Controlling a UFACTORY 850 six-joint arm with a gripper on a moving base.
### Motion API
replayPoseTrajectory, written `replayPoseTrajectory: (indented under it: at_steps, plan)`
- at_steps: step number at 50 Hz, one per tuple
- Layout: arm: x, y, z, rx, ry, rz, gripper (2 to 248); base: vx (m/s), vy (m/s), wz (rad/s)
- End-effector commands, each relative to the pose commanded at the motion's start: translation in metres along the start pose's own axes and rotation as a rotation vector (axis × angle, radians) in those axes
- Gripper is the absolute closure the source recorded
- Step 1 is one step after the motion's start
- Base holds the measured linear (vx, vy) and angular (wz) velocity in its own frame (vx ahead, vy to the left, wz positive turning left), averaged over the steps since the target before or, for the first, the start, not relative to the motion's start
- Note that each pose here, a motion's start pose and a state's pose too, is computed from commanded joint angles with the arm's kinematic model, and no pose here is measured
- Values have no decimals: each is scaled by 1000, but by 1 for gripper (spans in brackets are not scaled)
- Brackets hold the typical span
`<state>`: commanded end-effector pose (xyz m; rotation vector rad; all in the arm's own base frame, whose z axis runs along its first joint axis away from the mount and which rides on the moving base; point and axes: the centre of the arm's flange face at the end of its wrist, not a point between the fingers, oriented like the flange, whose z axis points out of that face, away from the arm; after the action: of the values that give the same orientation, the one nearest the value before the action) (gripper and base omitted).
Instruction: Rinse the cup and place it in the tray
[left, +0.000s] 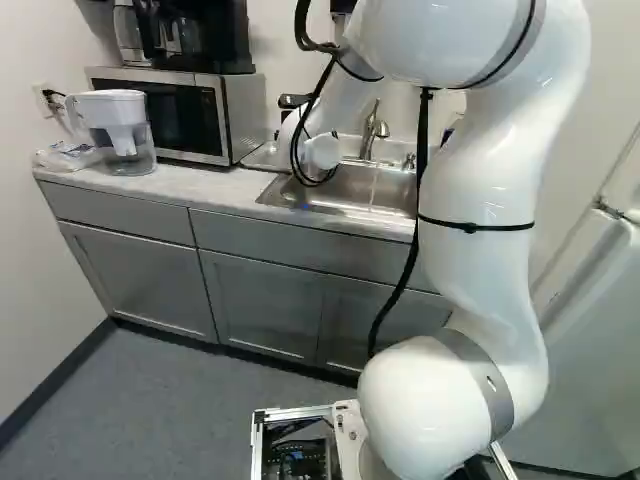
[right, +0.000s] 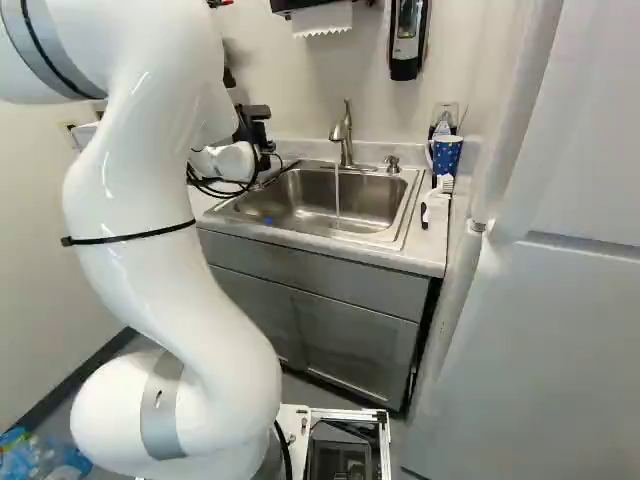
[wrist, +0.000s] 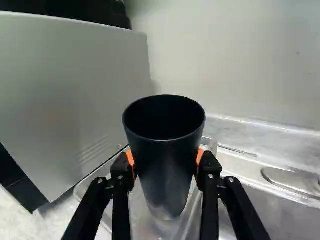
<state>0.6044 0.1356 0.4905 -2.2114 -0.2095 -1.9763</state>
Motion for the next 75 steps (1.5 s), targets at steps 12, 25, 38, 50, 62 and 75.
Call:
replayPoseTrajectory:
  at_steps: [12, 25, 38, 50, 62, 75]
  plan:
    - [-8, -8, 26, 12, 0, -1, 125, 0, 0, 0]
    - [-15, -8, 31, 13, -2, -1, 125, 0, 0, 0]
    - [-15, -8, 31, 13, -2, -1, 125, 0, 0, 0]
    - [-17, -8, 31, 12, -22, -2, 125, 0, 0, 0]
    - [-18, -8, 31, 12, -35, -2, 125, 0, 0, 0]
    - [-18, -8, 31, 12, -36, -2, 125, 0, 0, 0]
